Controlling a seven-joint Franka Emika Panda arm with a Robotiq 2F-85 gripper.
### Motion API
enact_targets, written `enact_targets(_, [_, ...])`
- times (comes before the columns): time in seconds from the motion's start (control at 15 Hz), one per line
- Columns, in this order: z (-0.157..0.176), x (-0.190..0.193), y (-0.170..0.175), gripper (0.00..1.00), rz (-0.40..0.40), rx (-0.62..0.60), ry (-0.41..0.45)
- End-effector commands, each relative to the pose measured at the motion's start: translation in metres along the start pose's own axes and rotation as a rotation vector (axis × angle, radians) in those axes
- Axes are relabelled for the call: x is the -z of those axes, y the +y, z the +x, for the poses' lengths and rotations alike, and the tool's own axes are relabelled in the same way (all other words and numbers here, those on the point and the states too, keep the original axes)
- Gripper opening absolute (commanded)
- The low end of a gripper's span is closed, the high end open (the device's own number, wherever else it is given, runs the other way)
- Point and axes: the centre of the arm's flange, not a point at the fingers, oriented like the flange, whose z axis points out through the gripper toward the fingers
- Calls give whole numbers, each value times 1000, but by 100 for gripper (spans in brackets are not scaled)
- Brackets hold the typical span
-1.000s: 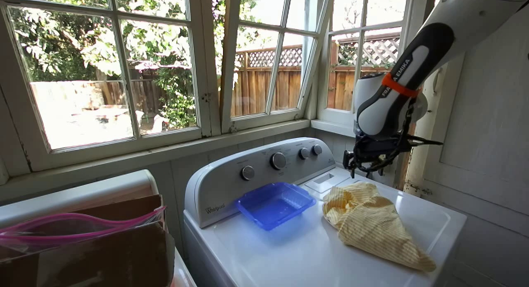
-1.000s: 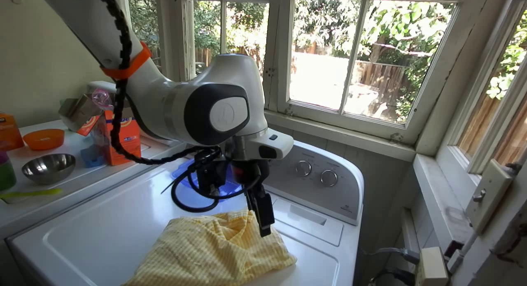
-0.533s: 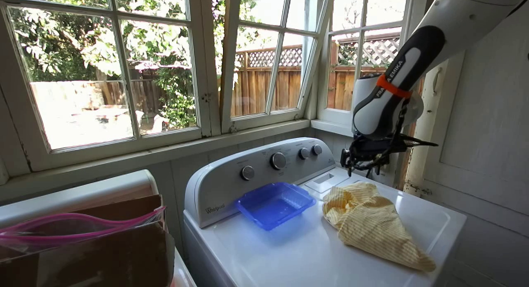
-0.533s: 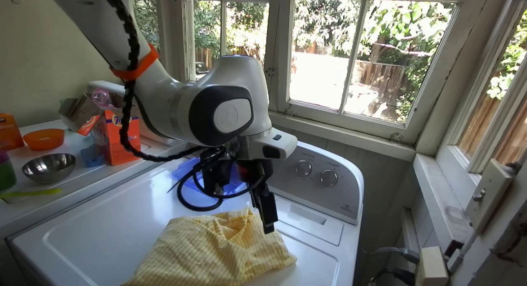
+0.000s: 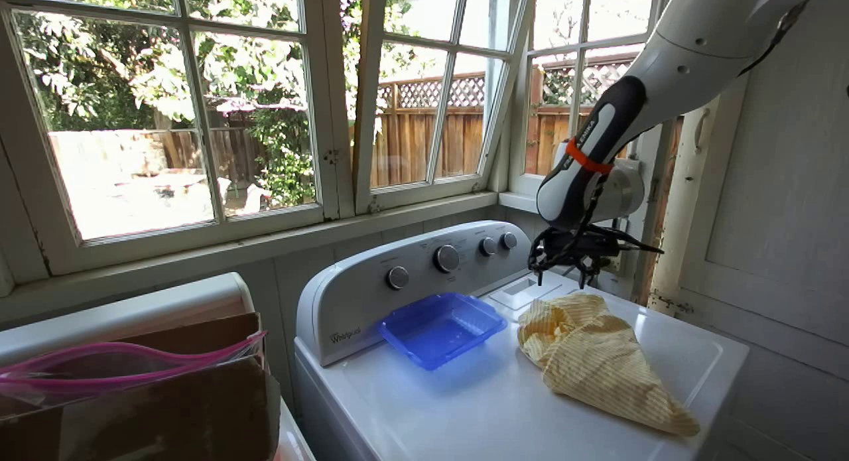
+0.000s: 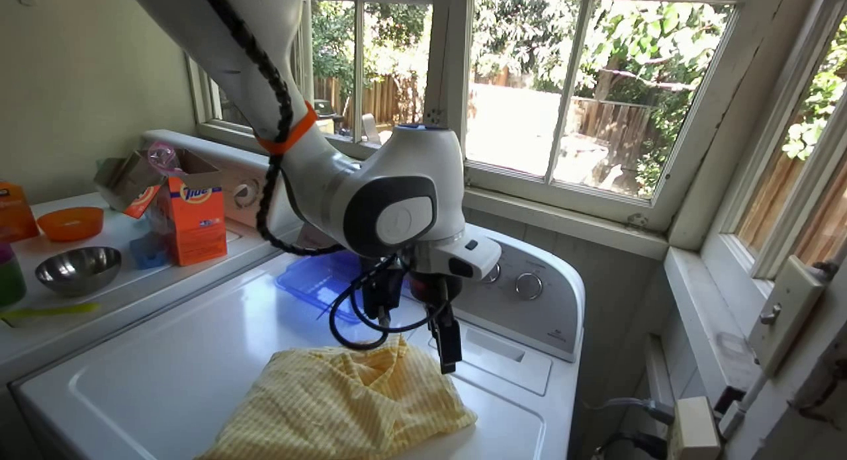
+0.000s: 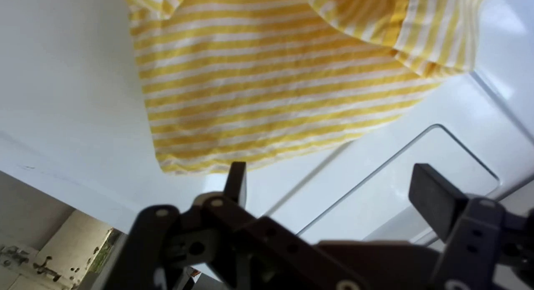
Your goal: Fold the yellow towel and move it to the right
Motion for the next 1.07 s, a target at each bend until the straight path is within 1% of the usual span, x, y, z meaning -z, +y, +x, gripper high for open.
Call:
enact_targets(0.0, [12, -31, 0, 100, -60, 25, -38])
enact_targets(0.07, [11, -35, 2, 100, -92, 21, -57])
enact_targets(0.13, [11, -39, 3, 100, -103, 25, -65])
enact_targets(0.53, [1, -65, 0, 100, -120, 79, -141])
enact_targets(0.67, [-2, -72, 1, 73, -120, 92, -151])
enact_targets(0.73, [-4, -74, 1, 66, -124, 98, -159])
enact_targets(0.8, [-4, -76, 2, 56, -130, 103, -168])
enact_targets(0.93, [-5, -76, 2, 42, -139, 103, -181])
enact_targets(1.0, [-4, -73, 1, 34, -135, 104, -183])
